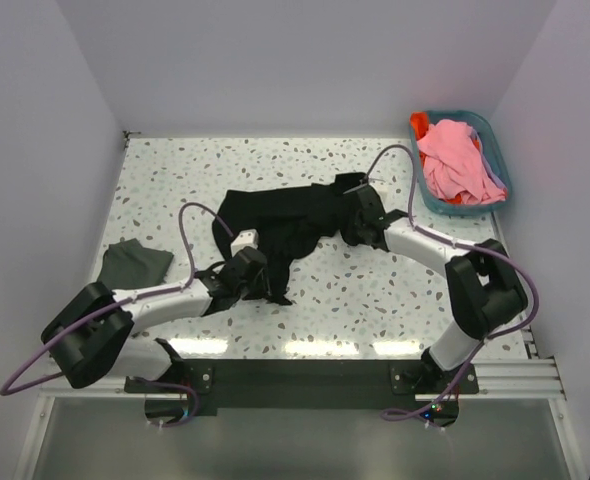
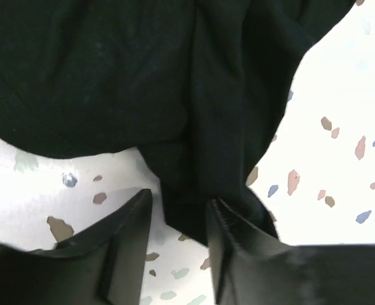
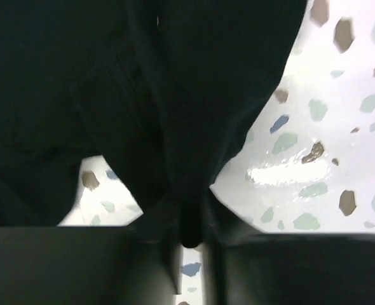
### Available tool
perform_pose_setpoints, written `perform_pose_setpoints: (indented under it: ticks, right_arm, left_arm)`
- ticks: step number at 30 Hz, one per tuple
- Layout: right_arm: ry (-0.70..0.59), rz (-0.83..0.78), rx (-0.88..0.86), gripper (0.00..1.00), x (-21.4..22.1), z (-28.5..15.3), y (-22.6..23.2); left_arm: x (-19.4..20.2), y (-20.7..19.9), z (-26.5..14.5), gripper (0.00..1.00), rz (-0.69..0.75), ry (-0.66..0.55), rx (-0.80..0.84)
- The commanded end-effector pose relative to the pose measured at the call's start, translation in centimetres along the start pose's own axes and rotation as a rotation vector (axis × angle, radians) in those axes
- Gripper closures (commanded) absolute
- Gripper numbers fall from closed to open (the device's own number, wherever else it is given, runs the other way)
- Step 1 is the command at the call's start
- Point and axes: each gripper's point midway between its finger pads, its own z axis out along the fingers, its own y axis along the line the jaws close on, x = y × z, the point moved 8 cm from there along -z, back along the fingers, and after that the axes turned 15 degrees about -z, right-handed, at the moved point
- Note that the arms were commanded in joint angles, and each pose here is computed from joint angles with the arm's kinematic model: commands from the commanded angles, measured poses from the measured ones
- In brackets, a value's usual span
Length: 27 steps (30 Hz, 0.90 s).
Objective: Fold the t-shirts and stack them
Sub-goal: Flatten the tshirt out
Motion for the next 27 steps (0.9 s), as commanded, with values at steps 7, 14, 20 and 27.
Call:
perform_pose_setpoints:
  ticks: [7,14,20,27]
  right_arm:
    - [-0.19,0.079,0.113,1.0,-6.7,-4.2,-4.5]
    - [-0.267,0.194,0.172,1.0,-8.2,-8.3,-10.5]
    - [-0.217,0.288,0.192,1.0,-7.4,-7.5,-14.6]
    - [-0.131,0.319,0.164,1.0,-5.2,-4.7,-15.1]
  left_arm:
    - [-7.8,-0.5,-0.4,1.0,-0.1,-0.115,-0.005]
    - [-15.0,1.6,-5.8,1.0,-0.203,-0.308,-0.059]
    - [-16.5,2.5,-7.9,1.0,-0.236,-0.361,-0.06]
    - [-15.2,4.0,-5.7,1.0,-0.271,-0.243,-0.058]
